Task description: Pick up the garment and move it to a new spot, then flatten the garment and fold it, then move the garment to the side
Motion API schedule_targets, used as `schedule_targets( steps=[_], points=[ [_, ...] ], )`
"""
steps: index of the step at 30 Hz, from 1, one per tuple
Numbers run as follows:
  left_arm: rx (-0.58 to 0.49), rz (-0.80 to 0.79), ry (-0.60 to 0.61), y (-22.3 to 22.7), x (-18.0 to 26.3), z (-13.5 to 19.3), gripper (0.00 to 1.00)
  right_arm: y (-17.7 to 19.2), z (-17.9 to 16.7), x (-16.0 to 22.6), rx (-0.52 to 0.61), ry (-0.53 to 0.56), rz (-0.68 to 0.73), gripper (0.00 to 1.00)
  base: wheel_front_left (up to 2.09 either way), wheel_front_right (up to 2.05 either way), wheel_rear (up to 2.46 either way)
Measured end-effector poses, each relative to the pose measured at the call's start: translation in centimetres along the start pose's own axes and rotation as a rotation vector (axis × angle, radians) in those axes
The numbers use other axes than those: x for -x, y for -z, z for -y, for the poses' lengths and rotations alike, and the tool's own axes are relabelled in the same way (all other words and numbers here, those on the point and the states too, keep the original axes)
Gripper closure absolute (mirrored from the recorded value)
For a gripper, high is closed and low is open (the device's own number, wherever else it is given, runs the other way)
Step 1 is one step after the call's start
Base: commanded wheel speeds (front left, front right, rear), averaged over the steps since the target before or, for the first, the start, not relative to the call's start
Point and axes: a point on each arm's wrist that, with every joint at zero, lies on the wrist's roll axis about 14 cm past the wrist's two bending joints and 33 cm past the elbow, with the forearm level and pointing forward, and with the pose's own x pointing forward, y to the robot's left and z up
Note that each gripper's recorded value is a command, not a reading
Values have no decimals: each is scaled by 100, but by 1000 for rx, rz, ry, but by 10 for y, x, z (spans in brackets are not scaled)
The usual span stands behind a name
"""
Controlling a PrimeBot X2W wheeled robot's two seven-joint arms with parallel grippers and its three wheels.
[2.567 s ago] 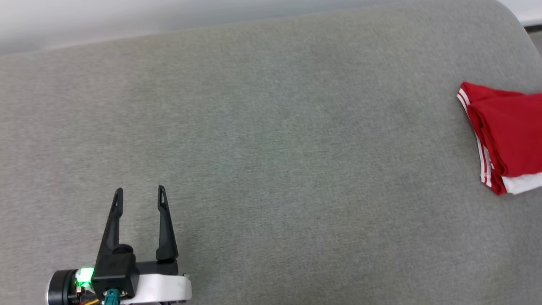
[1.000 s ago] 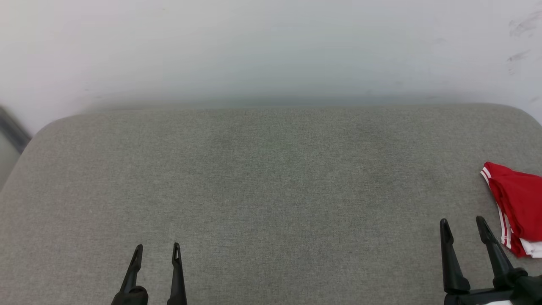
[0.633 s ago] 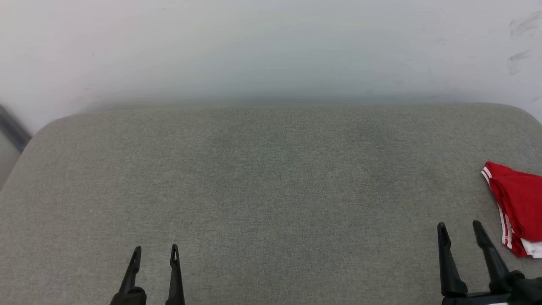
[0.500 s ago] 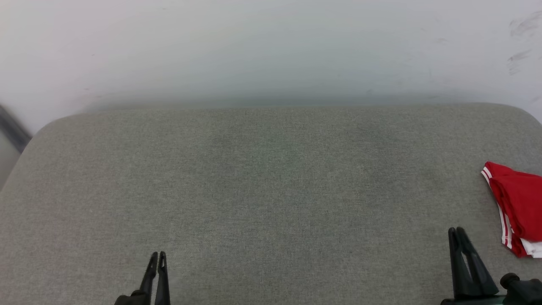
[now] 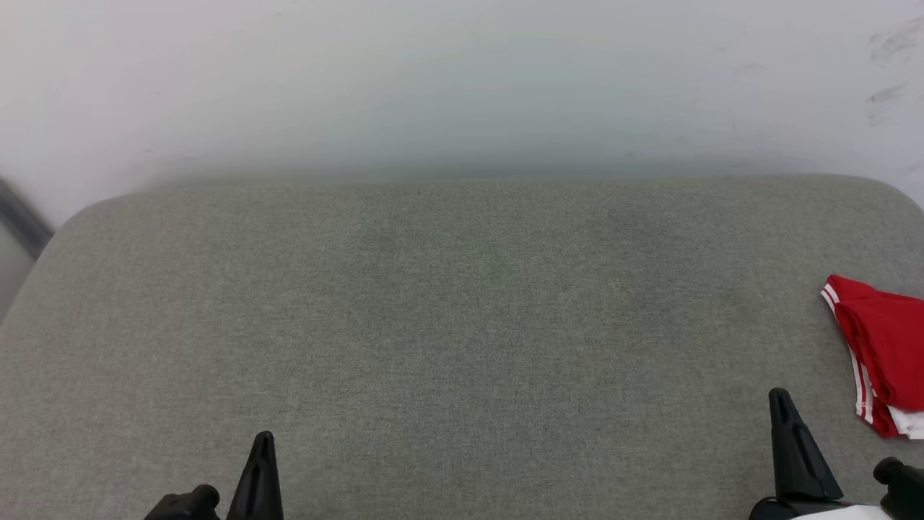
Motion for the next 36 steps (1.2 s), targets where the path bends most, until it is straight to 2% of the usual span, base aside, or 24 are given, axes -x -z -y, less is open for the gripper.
schedule_targets(
  steps=[13, 36],
  points=[
    [228, -41, -10, 3, -13, -4, 100, 2, 7, -9, -217, 38, -11, 100, 0, 0, 0],
    [559, -83, -18, 5, -28, -5, 100, 5, 15, -20, -521, 82, -30, 100, 0, 0, 0]
  ],
)
